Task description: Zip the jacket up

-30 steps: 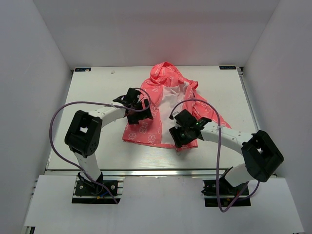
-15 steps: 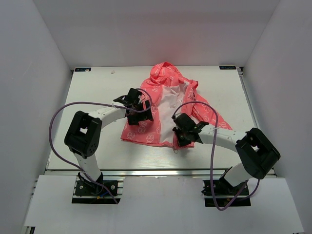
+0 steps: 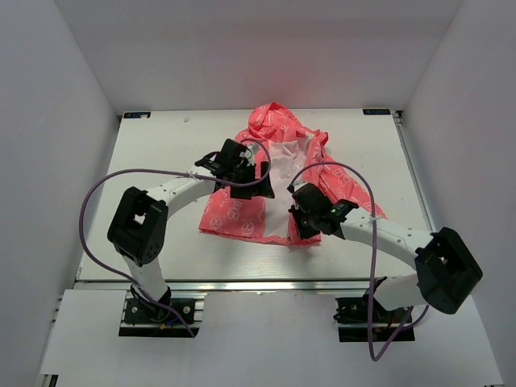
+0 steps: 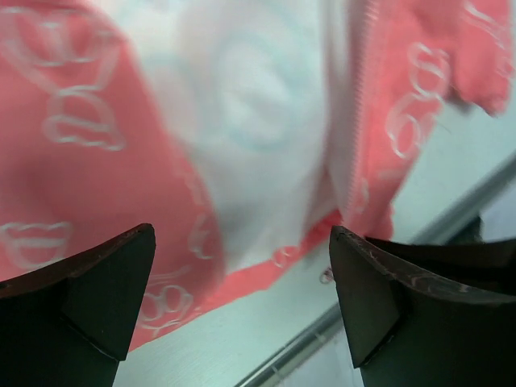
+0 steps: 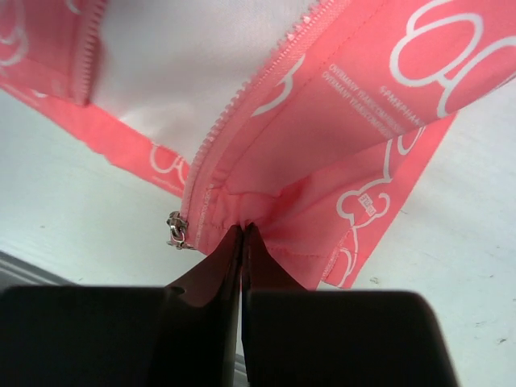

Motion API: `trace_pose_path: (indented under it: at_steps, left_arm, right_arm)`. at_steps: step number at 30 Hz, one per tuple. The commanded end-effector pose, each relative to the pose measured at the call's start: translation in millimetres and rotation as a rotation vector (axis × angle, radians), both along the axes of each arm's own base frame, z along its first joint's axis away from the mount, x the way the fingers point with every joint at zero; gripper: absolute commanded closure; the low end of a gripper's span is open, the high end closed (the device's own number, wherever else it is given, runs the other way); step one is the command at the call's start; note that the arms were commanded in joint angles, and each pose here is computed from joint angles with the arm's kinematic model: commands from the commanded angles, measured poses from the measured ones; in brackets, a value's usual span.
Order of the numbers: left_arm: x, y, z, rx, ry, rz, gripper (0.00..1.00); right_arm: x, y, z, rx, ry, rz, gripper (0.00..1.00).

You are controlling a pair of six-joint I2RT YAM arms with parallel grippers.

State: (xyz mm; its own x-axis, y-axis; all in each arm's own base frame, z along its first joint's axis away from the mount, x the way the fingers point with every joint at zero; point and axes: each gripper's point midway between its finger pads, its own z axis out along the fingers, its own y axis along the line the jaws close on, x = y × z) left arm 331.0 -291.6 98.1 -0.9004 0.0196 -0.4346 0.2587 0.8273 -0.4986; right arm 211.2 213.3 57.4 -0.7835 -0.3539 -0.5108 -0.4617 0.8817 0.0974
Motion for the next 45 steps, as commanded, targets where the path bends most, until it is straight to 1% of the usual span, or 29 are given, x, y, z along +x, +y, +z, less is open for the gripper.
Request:
trace_pose_path:
  at_steps: [1,3,4,5,7,9,12,13,16,17,19,20,22,25,26,27,29,32,33,34,35,36,37,38,39,40,41,42,45]
  left_arm:
    - [-17.1,-37.5,48.2,-0.208,-0.078,-0.222,0.02]
    - [-15.6,-45.6,48.1,-0.245,-0.079,-0.250,0.02]
    - [-19.2,-51.1,44.9,-0.274,-0.054,-0.282,0.03]
    - [-16.7,-57.5,50.4,-0.308,-0.070,-0.302,0.04]
    - [-22.8,-68.3,52.5,-0.380,-0.036,-0.348,0.07]
    - [-21.6,-76.0,56.8,-0.428,-0.055,-0.379,0.12]
    - [-24.6,-83.3,49.7,-0.441,-0.035,-0.404,0.13]
    - [-26.5,-85.2,46.7,-0.446,-0.024,-0.412,0.16]
    - [-32.5,-90.6,36.0,-0.463,0.030,-0.440,0.18]
    - [-32.7,-92.7,37.3,-0.480,0.033,-0.449,0.21]
    - [-37.9,-96.5,33.9,-0.501,0.055,-0.472,0.23]
    - [-39.7,-99.3,35.6,-0.514,0.055,-0.481,0.27]
    - [-46.0,-102.1,36.1,-0.531,0.072,-0.517,0.28]
    - [-49.1,-102.6,38.1,-0.553,0.069,-0.538,0.45]
    - [-48.4,-104.5,42.2,-0.570,0.054,-0.552,0.65]
    - [-48.9,-105.7,45.2,-0.585,0.051,-0.561,0.74]
    - [-51.2,-108.1,49.0,-0.619,0.065,-0.582,0.98]
    - [-54.5,-109.3,52.2,-0.655,0.082,-0.592,1.00]
    - [-56.1,-109.0,53.6,-0.664,0.084,-0.595,1.00]
    - [-57.7,-109.2,56.2,-0.679,0.106,-0.585,1.00]
    - [-57.8,-109.5,58.7,-0.695,0.087,-0.587,1.00]
    - [-58.4,-109.5,60.7,-0.704,0.086,-0.583,1.00]
    - [-58.3,-109.8,62.5,-0.713,0.107,-0.559,1.00]
    - [-56.6,-110.3,64.8,-0.722,0.081,-0.552,1.00]
    - [-56.1,-110.3,65.7,-0.725,0.077,-0.541,1.00]
    - [-55.1,-110.4,66.4,-0.729,0.083,-0.520,1.00]
    - [-54.3,-110.5,68.7,-0.735,0.055,-0.510,1.00]
    - [-53.6,-110.1,69.1,-0.735,0.051,-0.497,1.00]
    - [-53.2,-109.8,69.1,-0.745,0.049,-0.466,1.00]
  right_arm:
    - [6.8,3.5,33.4,0.040,-0.061,0.026,1.00]
    - [5.2,8.7,45.9,0.092,-0.076,0.056,1.00]
    - [5.5,7.6,47.0,0.101,-0.080,0.061,1.00]
    - [3.5,11.7,52.2,0.134,-0.080,0.083,1.00]
    - [4.5,12.0,54.1,0.156,-0.074,0.087,1.00]
    - [5.6,11.1,54.5,0.160,-0.067,0.080,1.00]
    - [12.0,13.2,63.3,0.183,-0.091,0.068,1.00]
    - [14.3,12.8,66.1,0.192,-0.100,0.060,1.00]
    - [14.5,19.0,75.6,0.249,-0.109,0.068,1.00]
    - [14.7,19.7,76.6,0.254,-0.111,0.067,1.00]
    - [18.5,19.5,78.8,0.260,-0.124,0.055,1.00]
    - [19.3,19.0,79.6,0.260,-0.130,0.052,1.00]
    - [23.4,17.4,83.6,0.257,-0.146,0.040,1.00]
    - [26.0,16.9,88.7,0.266,-0.165,0.040,1.00]
    - [26.1,16.8,88.7,0.267,-0.170,0.043,1.00]
    - [26.2,16.3,88.1,0.266,-0.169,0.041,1.00]
    - [26.8,14.3,85.9,0.264,-0.165,0.033,1.00]
    - [27.5,12.2,84.2,0.281,-0.151,-0.006,1.00]
    - [29.2,12.9,84.8,0.294,-0.153,-0.019,0.97]
    - [29.1,12.4,85.1,0.305,-0.150,-0.035,0.91]
    - [27.9,11.0,81.6,0.307,-0.138,-0.050,0.83]
    - [27.3,10.5,80.3,0.314,-0.133,-0.062,0.64]
    - [25.1,11.4,80.9,0.324,-0.131,-0.059,0.60]
    - [22.8,10.5,77.3,0.329,-0.118,-0.074,0.58]
    - [21.9,10.0,76.9,0.335,-0.119,-0.078,0.50]
    - [22.4,11.0,80.5,0.353,-0.132,-0.080,0.47]
    - [20.4,9.7,77.8,0.356,-0.125,-0.090,0.43]
    - [20.8,9.3,78.7,0.362,-0.130,-0.096,0.35]
    - [19.3,7.1,74.8,0.363,-0.130,-0.105,0.28]
